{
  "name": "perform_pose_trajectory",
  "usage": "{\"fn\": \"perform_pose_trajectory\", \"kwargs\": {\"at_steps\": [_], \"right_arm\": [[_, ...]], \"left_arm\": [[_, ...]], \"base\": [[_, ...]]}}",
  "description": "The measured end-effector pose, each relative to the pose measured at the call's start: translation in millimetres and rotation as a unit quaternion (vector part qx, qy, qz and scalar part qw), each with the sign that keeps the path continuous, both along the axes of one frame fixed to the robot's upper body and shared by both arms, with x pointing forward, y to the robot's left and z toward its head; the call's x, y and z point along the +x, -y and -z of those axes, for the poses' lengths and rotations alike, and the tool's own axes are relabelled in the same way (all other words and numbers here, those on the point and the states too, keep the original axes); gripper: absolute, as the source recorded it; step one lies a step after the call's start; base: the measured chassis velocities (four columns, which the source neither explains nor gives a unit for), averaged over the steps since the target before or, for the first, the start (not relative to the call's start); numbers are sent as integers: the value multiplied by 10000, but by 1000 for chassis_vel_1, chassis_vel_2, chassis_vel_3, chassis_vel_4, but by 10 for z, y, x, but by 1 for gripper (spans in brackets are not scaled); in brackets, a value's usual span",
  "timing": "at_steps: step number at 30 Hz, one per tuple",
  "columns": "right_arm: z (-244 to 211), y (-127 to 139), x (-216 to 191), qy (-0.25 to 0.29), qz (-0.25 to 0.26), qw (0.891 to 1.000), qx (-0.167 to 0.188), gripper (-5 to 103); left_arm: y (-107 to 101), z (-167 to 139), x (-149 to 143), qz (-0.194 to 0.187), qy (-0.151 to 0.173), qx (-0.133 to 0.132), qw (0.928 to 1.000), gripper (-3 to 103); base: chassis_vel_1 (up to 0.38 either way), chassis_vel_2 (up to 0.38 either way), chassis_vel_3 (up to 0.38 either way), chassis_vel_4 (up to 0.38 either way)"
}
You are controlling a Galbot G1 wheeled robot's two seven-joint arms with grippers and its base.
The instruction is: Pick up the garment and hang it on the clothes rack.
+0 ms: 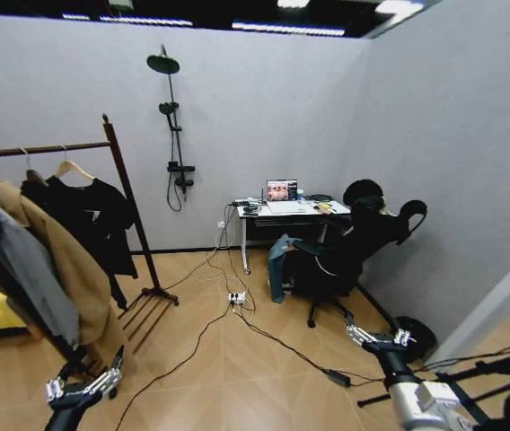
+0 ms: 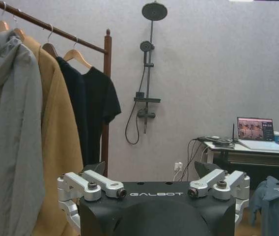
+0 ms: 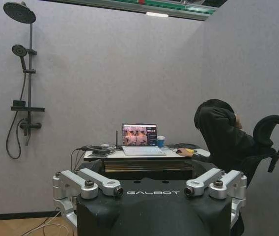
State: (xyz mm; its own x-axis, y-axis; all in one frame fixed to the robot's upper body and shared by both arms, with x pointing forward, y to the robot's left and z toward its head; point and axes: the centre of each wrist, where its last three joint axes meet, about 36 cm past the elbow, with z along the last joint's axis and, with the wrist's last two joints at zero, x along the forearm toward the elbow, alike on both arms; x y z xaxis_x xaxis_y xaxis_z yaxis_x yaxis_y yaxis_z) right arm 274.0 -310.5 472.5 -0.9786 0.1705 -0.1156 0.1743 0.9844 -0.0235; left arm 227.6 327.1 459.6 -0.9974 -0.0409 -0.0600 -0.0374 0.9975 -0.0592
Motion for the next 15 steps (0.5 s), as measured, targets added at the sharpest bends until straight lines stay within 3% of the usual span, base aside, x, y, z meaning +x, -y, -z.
{"fn": "perform_pose_trajectory", "kwargs": {"at_steps": [15], "right_arm": [[0,0,0,-1,0,10000,0,100]], "left_arm": [[0,0,1,1,2,0,10000,100]], "base": [[0,0,0,0]]}}
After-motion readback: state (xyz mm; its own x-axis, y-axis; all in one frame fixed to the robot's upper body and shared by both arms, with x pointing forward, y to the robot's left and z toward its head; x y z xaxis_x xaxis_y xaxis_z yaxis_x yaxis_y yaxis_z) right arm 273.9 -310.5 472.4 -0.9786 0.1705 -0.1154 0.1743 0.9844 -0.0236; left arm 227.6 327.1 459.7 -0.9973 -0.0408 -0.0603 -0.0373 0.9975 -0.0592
